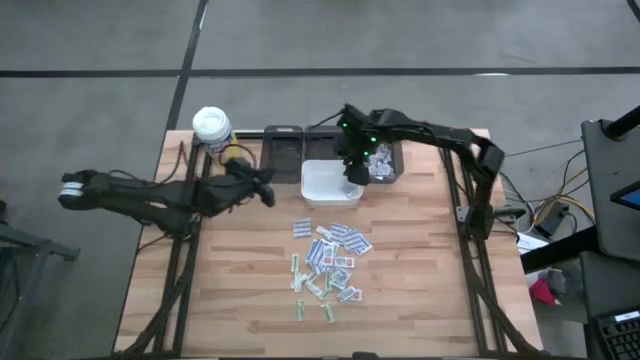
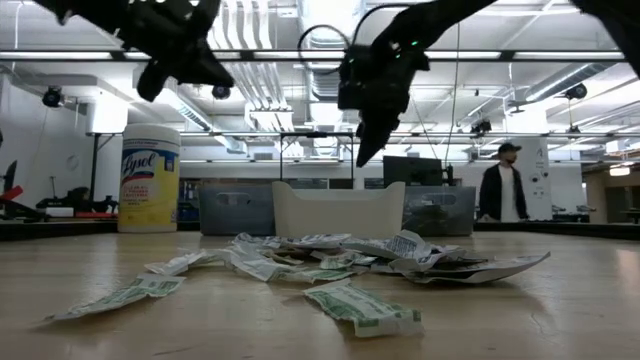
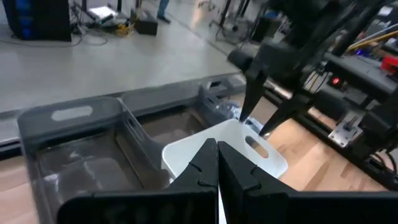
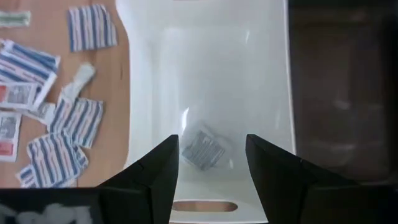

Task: Pick & Place First Aid Supplies
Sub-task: Put the blue alcohol pad into the right black bin

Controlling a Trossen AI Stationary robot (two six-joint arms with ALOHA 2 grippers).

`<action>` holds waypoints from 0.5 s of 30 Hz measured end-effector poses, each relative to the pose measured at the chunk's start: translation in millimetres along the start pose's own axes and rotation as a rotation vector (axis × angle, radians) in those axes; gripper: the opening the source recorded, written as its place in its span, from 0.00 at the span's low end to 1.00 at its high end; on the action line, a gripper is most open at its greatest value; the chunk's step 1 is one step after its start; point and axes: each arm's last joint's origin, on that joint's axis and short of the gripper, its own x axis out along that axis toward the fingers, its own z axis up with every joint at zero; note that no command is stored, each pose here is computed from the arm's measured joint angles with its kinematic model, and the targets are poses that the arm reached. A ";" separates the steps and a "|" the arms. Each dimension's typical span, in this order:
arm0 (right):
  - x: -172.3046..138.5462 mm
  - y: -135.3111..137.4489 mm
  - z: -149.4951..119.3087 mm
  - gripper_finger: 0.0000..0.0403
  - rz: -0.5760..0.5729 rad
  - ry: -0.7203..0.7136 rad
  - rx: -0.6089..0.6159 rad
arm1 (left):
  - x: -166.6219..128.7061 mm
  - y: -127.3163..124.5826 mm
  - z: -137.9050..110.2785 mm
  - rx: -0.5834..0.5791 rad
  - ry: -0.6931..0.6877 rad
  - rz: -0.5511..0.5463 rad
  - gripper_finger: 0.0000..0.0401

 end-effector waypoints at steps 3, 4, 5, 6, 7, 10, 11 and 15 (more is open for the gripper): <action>15.2 -6.5 4.6 0.45 0.021 0.096 0.025 | -10.5 12.4 -1.7 0.005 -0.020 -0.012 0.00; 20.4 -7.9 5.3 0.45 0.030 0.130 0.033 | -13.8 16.0 -1.9 0.006 -0.028 -0.017 0.00; 25.5 -9.4 5.6 0.45 0.040 0.161 0.042 | -16.8 19.4 -2.2 0.007 -0.036 -0.021 0.00; 31.0 -11.1 5.6 0.45 0.051 0.190 0.051 | -19.3 22.6 -3.0 0.010 -0.042 -0.024 0.00; 35.8 -11.9 5.7 0.45 0.062 0.217 0.058 | -21.7 25.6 -3.7 0.009 -0.048 -0.028 0.00; 48.2 -14.6 6.5 0.46 0.077 0.276 0.091 | -27.0 33.4 -7.1 0.000 -0.059 -0.034 0.00; 51.2 -15.2 7.4 0.46 0.076 0.290 0.102 | -28.2 35.3 -8.0 -0.003 -0.062 -0.036 0.00; 56.9 -14.4 14.4 0.46 0.071 0.300 0.112 | -30.8 40.4 -11.6 -0.008 -0.065 -0.038 0.00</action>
